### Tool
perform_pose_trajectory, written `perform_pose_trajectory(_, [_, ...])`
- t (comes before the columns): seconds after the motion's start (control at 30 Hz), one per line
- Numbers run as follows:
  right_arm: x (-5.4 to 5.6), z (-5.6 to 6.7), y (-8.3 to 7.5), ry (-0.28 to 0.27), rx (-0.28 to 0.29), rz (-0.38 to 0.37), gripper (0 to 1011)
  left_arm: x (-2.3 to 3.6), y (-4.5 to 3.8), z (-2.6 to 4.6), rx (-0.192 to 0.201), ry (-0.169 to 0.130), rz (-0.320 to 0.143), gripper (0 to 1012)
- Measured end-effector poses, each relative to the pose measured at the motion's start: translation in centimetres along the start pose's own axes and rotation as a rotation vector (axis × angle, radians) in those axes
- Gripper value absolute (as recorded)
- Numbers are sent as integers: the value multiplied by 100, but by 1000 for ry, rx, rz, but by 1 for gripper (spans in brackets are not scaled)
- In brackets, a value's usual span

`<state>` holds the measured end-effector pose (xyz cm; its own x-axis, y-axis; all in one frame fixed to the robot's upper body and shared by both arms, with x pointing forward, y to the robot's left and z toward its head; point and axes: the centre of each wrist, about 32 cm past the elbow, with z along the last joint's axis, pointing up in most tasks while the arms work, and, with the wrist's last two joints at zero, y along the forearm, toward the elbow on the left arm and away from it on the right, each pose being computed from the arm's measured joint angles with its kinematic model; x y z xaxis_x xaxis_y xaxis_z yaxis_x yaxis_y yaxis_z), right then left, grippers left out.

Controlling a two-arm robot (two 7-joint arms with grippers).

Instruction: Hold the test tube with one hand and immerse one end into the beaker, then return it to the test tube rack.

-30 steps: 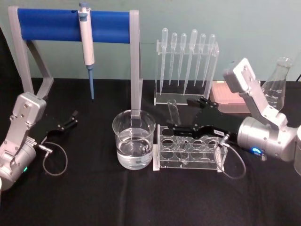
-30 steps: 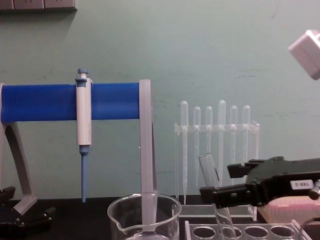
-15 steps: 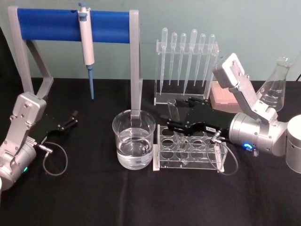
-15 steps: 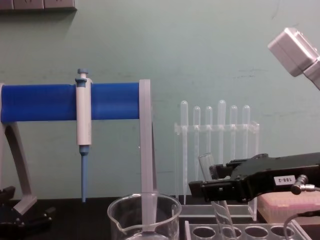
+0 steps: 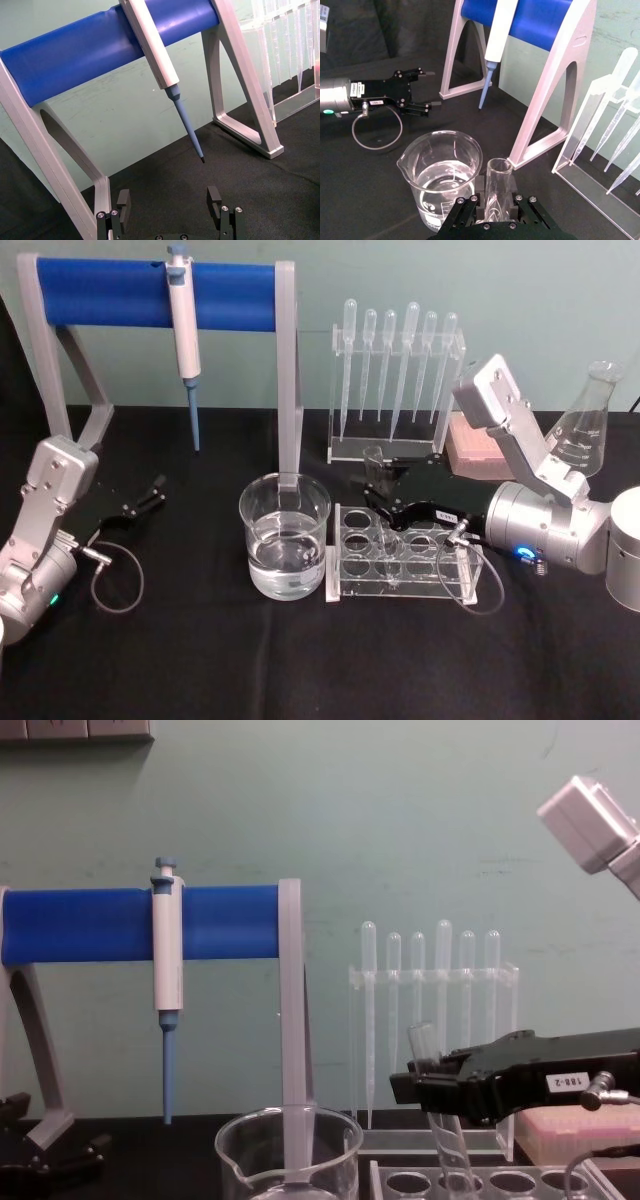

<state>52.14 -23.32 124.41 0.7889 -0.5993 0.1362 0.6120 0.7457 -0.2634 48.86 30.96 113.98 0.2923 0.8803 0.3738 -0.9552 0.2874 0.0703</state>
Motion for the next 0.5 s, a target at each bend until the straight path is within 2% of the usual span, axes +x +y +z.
perform_pose_trajectory(0.07, [-3, 3, -10, 5, 7, -1, 230, 0, 0, 0, 0, 0, 0, 1000])
perform_pose_trajectory(0.2, [-16, 21, -51, 20, 39, -8, 225, 0, 0, 0, 0, 0, 0, 1000])
perform_pose_trajectory(0.33, [-54, 46, -135, 44, 100, -25, 226, 0, 0, 0, 0, 0, 0, 1000])
perform_pose_trajectory(0.37, [-54, 46, -135, 44, 100, -25, 226, 0, 0, 0, 0, 0, 0, 1000])
perform_pose_trajectory(0.5, [-116, 88, -247, 70, 181, -48, 226, 0, 0, 0, 0, 0, 0, 1000])
